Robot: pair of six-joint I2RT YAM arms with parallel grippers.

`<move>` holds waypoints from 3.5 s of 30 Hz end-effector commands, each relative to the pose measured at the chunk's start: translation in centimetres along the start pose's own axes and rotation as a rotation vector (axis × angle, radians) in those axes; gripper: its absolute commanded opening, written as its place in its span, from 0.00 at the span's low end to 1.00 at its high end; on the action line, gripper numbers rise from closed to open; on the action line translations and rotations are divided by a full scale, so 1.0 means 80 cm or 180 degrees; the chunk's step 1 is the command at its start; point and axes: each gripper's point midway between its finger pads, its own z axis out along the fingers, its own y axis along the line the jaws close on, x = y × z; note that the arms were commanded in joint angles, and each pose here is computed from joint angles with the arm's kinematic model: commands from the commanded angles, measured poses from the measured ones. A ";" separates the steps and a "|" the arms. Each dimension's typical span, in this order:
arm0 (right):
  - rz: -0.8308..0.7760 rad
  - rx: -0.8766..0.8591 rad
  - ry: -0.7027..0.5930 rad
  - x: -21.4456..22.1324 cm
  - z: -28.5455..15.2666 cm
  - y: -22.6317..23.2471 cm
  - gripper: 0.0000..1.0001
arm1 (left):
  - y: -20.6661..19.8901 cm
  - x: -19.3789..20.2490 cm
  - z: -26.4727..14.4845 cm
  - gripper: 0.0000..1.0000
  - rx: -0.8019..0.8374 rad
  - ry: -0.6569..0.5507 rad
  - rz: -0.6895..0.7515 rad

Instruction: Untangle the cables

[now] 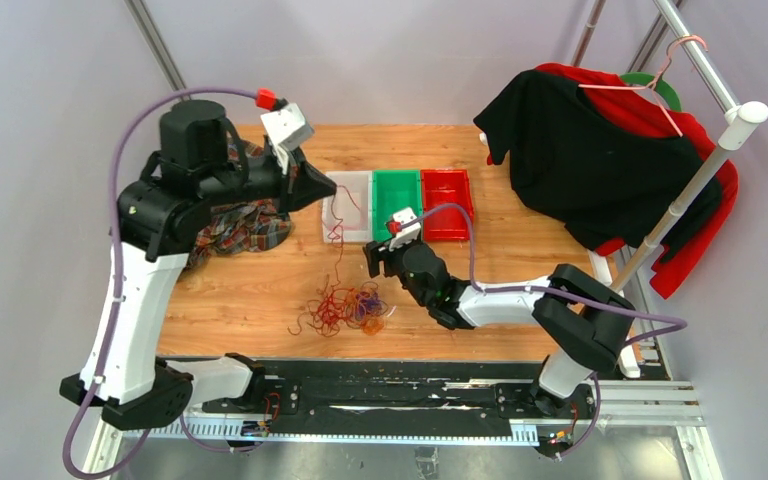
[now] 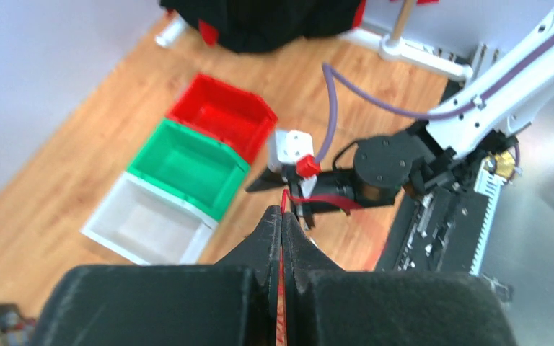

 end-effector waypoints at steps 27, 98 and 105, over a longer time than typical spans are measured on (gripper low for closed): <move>0.0013 -0.1534 -0.0708 -0.176 -0.049 0.125 0.75 | 0.007 -0.113 -0.036 0.00 -0.0330 -0.0598 0.0341; 0.0115 -0.0972 -0.0594 -0.168 -0.029 0.090 0.39 | -0.014 0.077 0.030 0.01 0.0091 0.0281 -0.0169; 0.0169 -0.0878 -0.0395 -0.124 -0.005 0.093 0.35 | -0.022 0.029 0.003 0.01 0.0053 0.0077 0.0022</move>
